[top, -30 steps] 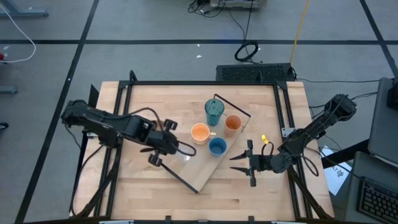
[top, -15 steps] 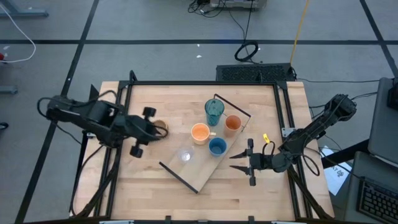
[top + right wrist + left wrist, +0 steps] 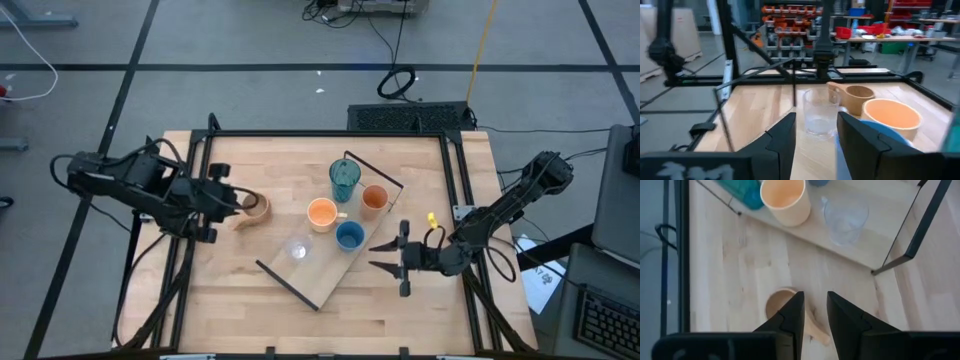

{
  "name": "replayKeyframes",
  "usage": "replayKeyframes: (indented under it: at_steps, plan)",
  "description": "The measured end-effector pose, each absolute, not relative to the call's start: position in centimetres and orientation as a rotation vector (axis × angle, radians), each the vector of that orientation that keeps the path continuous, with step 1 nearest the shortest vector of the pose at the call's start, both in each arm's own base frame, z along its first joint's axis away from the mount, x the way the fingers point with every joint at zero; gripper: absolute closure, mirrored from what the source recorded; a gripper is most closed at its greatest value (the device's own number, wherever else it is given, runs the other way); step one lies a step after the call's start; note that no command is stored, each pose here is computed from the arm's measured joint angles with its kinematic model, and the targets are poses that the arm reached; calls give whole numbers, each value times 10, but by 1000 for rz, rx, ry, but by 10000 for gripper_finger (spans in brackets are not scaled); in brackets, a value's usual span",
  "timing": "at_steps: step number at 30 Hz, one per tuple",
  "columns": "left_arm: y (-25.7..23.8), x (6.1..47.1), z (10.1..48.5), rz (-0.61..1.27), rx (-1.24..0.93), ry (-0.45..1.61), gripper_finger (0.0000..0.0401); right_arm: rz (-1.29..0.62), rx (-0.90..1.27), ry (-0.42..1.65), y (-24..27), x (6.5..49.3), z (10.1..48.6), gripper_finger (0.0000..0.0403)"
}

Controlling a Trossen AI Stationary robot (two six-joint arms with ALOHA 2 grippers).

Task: Stack small to large cups/mugs on shelf
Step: Put the brown wooden mug on the shelf

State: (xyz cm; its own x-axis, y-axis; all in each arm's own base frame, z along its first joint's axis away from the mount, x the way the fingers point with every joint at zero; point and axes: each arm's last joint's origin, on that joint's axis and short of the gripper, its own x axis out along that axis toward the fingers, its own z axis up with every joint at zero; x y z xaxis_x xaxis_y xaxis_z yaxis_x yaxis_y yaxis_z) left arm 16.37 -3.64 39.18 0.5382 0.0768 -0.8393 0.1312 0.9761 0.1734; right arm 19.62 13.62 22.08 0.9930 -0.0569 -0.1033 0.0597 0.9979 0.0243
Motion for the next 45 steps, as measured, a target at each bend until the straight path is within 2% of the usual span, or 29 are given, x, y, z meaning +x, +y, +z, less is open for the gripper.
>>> replayKeyframes:
  at_steps: [10, 15, 26, 32, 39, 45]
  plan:
    - [-38, 157, 384, 160, 118, 1058, 315, -79, 63, 66, 141, 203, 242, 298]
    - [-42, 156, 373, 225, 69, 1072, 315, -84, 56, 116, 146, 209, 260, 311]
    - [-38, 139, 344, 323, -27, 1154, 315, -85, 68, 121, 148, 211, 268, 314]
    - [-30, 129, 373, 330, -133, 1143, 315, -86, 62, 121, 148, 211, 268, 314]
    - [-16, 135, 420, 319, -214, 1020, 315, -104, 51, 121, 144, 214, 268, 314]
    - [-1, 145, 422, 387, -204, 1034, 315, -106, 48, 128, 143, 214, 267, 314]
